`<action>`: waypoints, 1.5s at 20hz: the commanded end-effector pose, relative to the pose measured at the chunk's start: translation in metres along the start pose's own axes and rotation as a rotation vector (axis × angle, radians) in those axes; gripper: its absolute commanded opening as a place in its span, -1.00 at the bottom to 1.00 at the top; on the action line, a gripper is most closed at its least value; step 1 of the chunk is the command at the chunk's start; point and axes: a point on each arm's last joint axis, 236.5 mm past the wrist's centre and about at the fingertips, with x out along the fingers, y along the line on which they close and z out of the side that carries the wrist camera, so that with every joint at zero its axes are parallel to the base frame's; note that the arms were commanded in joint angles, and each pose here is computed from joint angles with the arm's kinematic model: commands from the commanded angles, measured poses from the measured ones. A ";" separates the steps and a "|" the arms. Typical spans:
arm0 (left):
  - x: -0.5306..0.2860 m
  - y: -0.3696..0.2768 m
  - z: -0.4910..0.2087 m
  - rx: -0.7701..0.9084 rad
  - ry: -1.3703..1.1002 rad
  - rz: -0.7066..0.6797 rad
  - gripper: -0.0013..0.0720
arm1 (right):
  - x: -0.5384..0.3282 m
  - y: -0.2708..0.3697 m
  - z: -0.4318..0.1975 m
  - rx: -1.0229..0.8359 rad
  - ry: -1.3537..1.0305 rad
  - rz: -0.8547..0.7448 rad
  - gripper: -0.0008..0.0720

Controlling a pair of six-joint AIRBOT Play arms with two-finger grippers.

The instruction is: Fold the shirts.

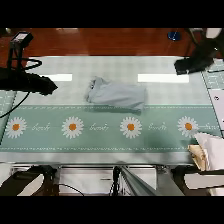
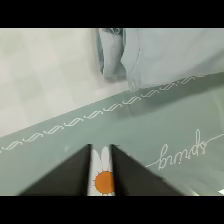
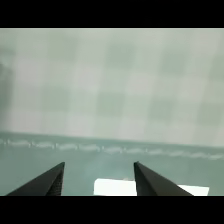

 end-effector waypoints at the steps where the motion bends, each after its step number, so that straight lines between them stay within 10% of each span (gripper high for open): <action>1: 0.002 0.006 -0.001 0.022 0.002 0.025 0.09 | 0.030 0.027 -0.052 0.191 0.179 0.457 0.51; 18: 0.000 0.014 -0.023 0.040 0.097 0.056 0.12 | 0.175 0.200 -0.030 0.374 -0.007 0.609 0.61; 19: 0.000 0.014 -0.023 0.040 0.097 0.056 0.12 | 0.174 0.209 -0.024 0.376 -0.037 0.619 0.55; 21: 0.000 0.014 -0.023 0.040 0.097 0.057 0.12 | 0.160 0.219 -0.004 0.375 -0.116 0.652 -0.62; 22: 0.000 0.014 -0.023 0.040 0.097 0.057 0.12 | 0.147 0.221 0.008 0.376 -0.148 0.682 -0.89; 30: 0.000 0.014 -0.022 0.040 0.093 0.057 0.12 | -0.089 0.137 0.046 0.276 -0.495 0.701 -0.90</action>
